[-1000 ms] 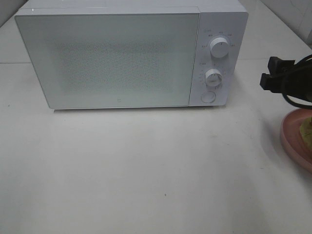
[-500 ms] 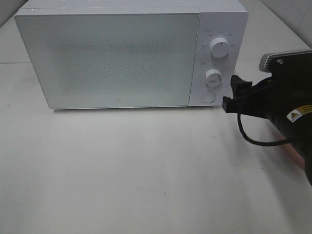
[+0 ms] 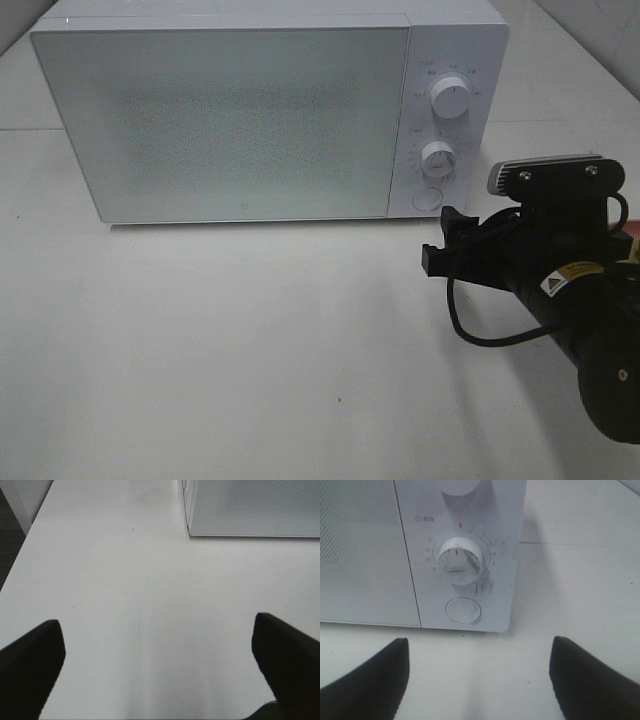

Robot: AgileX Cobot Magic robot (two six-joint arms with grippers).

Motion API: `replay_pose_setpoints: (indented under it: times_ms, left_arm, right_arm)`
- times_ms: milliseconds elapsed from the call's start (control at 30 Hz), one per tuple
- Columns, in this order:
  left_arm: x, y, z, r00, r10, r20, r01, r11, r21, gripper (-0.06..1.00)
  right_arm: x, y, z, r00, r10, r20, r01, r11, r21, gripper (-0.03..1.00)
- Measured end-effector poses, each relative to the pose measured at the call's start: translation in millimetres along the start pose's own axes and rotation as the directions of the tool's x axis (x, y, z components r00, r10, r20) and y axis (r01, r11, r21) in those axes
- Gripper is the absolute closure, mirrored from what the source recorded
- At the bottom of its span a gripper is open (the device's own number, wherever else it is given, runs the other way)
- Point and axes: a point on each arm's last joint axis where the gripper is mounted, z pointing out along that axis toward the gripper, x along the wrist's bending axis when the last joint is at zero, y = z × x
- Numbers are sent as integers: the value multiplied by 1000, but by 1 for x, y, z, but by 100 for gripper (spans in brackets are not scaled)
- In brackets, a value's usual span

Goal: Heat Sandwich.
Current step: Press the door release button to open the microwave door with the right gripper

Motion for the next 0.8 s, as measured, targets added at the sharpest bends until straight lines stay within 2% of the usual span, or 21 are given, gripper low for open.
replay_pose_setpoints:
  times_ms: [400,567,667,700,733,800]
  left_arm:
    - [0,0,0,1000,0,0,0,1000,0,-2]
    - [0,0,0,1000,0,0,0,1000,0,-2]
    - [0,0,0,1000,0,0,0,1000,0,-2]
    - [0,0,0,1000,0,0,0,1000,0,-2]
    - [0,0,0,1000,0,0,0,1000,0,-2]
    - [0,0,0,1000,0,0,0,1000,0,-2]
  right_arm:
    - [2,-3,1,1000,16,0,-16,1000,9,22]
    - [2,-3,1,996,85,1,-85,996,9,22]
    - [2,-3,1,972,236,3,-236,972,9,22]
    - [2,-3,1,944,330,3,-330,944,9,22]
    - [2,-3,1,944,330,3,-330,944,9,22]
    - [2,-3,1,897,442,4,-442,897,8,22]
